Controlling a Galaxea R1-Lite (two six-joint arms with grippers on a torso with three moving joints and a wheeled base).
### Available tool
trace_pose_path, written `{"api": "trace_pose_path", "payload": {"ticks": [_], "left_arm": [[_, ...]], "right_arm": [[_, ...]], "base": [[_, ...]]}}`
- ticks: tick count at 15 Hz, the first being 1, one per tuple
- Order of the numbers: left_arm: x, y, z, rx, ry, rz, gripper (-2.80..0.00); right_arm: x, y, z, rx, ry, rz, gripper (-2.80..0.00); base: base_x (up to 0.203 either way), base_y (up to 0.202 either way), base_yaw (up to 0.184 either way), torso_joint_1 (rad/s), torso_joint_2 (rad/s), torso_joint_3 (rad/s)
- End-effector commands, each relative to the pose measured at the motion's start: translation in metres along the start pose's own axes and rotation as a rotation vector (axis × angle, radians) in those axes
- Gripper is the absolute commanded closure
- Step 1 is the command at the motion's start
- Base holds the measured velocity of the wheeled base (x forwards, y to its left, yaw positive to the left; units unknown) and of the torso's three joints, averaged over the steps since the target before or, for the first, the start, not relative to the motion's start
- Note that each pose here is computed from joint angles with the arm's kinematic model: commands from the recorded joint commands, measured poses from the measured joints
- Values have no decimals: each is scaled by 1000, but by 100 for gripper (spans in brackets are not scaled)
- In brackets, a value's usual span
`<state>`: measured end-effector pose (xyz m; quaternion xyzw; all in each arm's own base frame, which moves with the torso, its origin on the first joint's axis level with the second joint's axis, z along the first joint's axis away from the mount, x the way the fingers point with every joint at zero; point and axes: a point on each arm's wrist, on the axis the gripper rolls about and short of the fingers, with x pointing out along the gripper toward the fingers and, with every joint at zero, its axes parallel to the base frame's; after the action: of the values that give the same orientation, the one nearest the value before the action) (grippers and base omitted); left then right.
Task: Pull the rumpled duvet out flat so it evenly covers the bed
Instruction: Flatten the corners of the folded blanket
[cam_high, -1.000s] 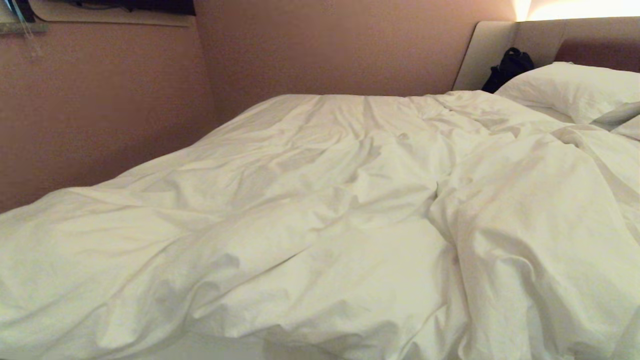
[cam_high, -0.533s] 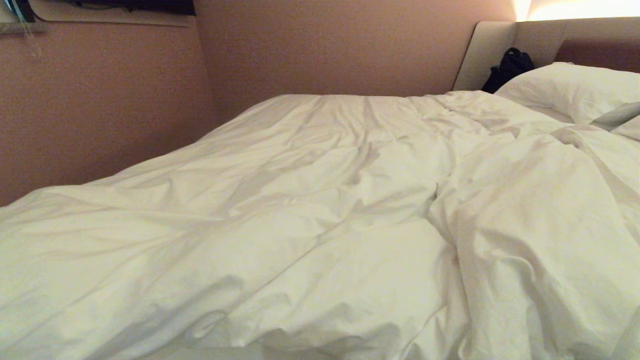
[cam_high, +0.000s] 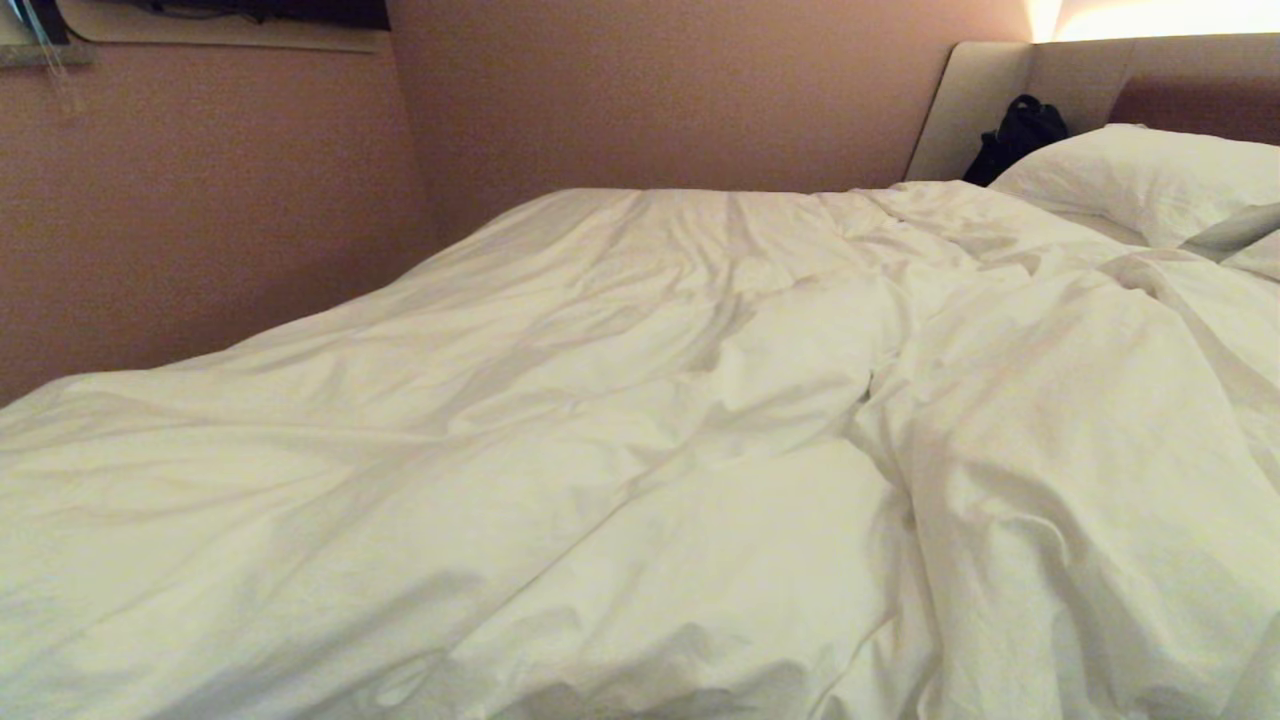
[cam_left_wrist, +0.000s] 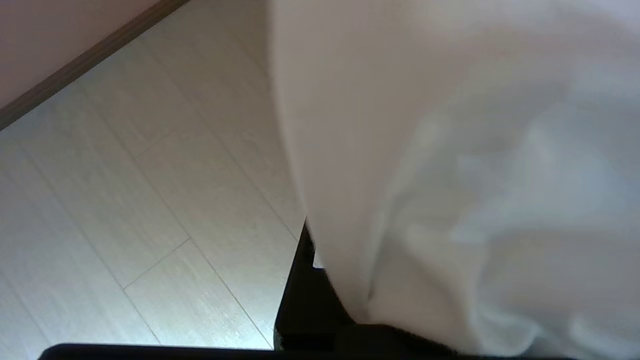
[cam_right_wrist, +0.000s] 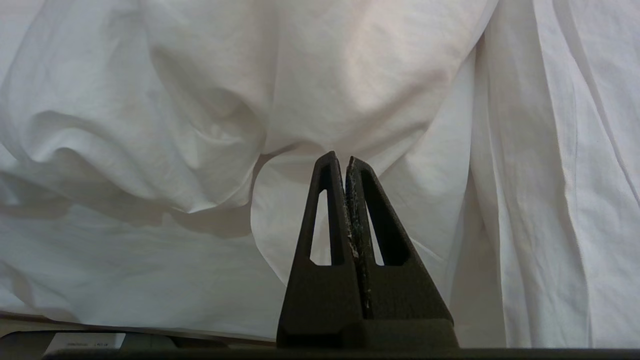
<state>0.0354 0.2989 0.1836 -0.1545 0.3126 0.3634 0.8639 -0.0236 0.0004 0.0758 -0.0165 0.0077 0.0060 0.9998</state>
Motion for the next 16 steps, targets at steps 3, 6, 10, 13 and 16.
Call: {"api": "trace_pose_path", "payload": {"ticks": [3, 6, 10, 13, 16], "left_arm": [[15, 30, -3, -41, 18, 27, 0], [20, 43, -2, -54, 15, 41, 0], [24, 52, -5, -67, 22, 50, 0], [27, 61, -4, -72, 18, 60, 0], [31, 72, -8, -84, 24, 71, 0]], "right_arm": [[0, 0, 0, -1, 0, 1, 0], [0, 0, 0, -1, 0, 1, 0], [0, 0, 0, -1, 0, 1, 0], [0, 0, 0, -1, 0, 1, 0], [0, 0, 0, -1, 0, 1, 0]], "base": [[0, 0, 0, 0, 0, 0], [0, 0, 0, 0, 0, 0], [0, 0, 0, 0, 0, 0], [0, 0, 0, 0, 0, 0], [0, 0, 0, 0, 0, 0]]}}
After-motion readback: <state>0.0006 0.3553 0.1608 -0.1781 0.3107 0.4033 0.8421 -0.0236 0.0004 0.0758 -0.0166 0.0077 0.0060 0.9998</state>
